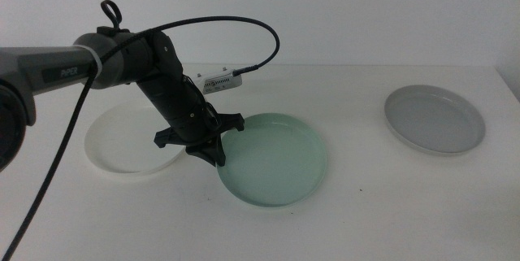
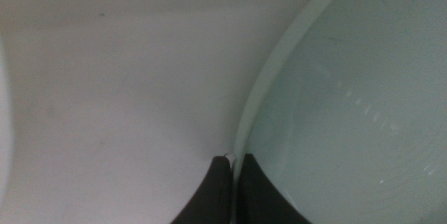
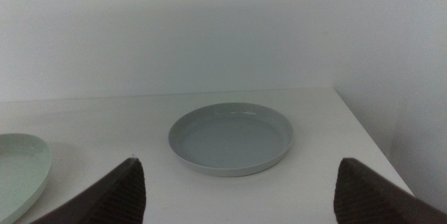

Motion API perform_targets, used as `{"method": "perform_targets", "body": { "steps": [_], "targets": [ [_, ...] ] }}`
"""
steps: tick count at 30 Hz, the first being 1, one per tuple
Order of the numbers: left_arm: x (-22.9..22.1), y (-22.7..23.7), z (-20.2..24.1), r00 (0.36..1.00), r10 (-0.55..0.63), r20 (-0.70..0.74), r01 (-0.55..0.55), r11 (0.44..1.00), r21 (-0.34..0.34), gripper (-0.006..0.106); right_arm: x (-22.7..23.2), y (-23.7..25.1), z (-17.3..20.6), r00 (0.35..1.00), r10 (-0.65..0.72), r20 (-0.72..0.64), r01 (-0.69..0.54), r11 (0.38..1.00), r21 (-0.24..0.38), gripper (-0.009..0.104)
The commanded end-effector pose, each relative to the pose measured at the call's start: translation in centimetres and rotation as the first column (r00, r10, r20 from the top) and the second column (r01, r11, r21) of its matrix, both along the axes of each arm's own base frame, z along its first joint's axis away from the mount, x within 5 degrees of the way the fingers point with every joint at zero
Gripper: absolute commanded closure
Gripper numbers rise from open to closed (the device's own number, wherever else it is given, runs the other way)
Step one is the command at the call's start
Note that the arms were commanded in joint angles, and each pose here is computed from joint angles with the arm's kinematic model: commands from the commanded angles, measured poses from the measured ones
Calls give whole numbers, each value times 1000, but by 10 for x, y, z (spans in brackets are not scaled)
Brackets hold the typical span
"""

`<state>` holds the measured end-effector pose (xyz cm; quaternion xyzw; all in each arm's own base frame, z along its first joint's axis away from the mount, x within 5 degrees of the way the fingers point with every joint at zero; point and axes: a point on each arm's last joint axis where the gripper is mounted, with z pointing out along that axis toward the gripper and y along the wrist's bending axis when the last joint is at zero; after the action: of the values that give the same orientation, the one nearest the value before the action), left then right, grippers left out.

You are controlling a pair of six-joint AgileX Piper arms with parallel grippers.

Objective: Stack the three bowls on top of each other.

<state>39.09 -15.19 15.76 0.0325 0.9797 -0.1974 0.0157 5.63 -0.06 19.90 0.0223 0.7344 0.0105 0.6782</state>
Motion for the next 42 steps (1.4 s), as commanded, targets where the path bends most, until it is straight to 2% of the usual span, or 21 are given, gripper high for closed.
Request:
{"method": "perform_targets", "body": {
  "steps": [1, 6, 11, 16, 21, 23, 29, 32, 37, 40, 42],
  "targets": [
    [3, -2, 2, 999, 1, 32, -2, 1000, 2, 102, 0, 0, 0, 1000, 2, 5, -2, 1000, -15, 2],
    [4, -1, 2, 999, 0, 46, -1, 1000, 13, 99, 0, 0, 0, 1000, 2, 5, -2, 1000, -15, 2],
    [6, 1, 2, 998, 4, 58, -5, 1000, 7, 85, 0, 0, 0, 1000, 2, 5, -2, 1000, -15, 2],
    [5, 1, 2, 999, 4, 44, -4, 1000, 4, 52, 0, 0, 0, 1000, 2, 5, -2, 1000, -15, 2],
    [6, 7, 26, 997, -64, -41, 64, 998, -18, 7, 0, 0, 0, 1000, 2, 5, -2, 1000, -15, 2],
    [9, 10, 45, 994, -100, -38, 100, 995, -4, 7, 0, 0, 0, 1000, 2, 5, -2, 1000, -15, 2],
    [8, 25, 115, 983, -77, 166, 62, 994, 90, 7, 0, 0, 0, 1000, 2, 5, -2, 1000, -15, 2],
    [-4, 39, 149, 961, -83, 265, 33, 982, 185, 7, 0, 0, 0, 1000, 2, 5, -2, 1000, -15, 2],
    [-26, 65, 199, 907, -71, 416, -82, 937, 340, 7, 0, 0, 0, 1000, 2, 5, -2, 1000, -15, 2],
    [-35, 84, 220, 878, -36, 477, -171, 908, 383, 7, 0, 0, 0, 1000, 2, 5, -2, 1000, -15, 2],
    [-38, 99, 227, 869, 1, 496, -218, 899, 379, 7, 0, 0, 0, 1000, 2, 5, -2, 1000, -15, 2]
  ]
}}
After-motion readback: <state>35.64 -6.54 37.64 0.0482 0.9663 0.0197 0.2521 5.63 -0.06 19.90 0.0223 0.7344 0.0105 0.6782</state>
